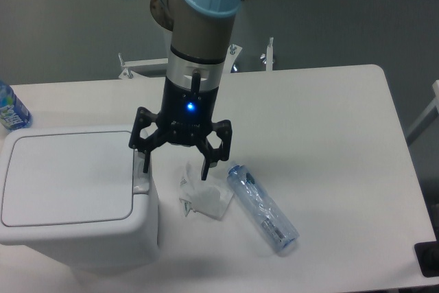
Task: Open the trash can
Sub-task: 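Press the gripper finger down on the lid's push button, then hold the gripper in place as the white lid springs open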
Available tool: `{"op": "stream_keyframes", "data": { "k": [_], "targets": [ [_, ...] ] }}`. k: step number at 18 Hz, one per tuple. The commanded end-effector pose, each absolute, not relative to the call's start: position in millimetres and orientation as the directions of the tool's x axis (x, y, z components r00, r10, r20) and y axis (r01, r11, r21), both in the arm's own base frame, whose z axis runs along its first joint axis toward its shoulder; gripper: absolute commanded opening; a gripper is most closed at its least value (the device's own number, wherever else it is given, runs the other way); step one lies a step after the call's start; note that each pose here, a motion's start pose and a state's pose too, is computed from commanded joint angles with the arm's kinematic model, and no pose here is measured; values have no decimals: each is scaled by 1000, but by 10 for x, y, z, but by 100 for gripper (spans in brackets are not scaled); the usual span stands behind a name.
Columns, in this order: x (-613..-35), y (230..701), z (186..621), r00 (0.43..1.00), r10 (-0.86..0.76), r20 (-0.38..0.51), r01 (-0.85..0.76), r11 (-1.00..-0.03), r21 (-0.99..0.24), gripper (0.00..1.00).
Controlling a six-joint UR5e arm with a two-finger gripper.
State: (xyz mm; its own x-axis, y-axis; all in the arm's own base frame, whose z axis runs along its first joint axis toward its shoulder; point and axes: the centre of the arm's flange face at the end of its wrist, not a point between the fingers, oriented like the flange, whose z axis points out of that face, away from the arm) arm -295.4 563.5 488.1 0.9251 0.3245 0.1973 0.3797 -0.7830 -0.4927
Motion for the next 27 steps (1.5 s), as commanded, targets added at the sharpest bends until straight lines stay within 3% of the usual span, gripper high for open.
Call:
{"op": "stream_keyframes", "data": {
  "k": [27],
  "targets": [
    [-2987,5667,4757,928,317,194,372,-793,-483,100]
  ]
}}
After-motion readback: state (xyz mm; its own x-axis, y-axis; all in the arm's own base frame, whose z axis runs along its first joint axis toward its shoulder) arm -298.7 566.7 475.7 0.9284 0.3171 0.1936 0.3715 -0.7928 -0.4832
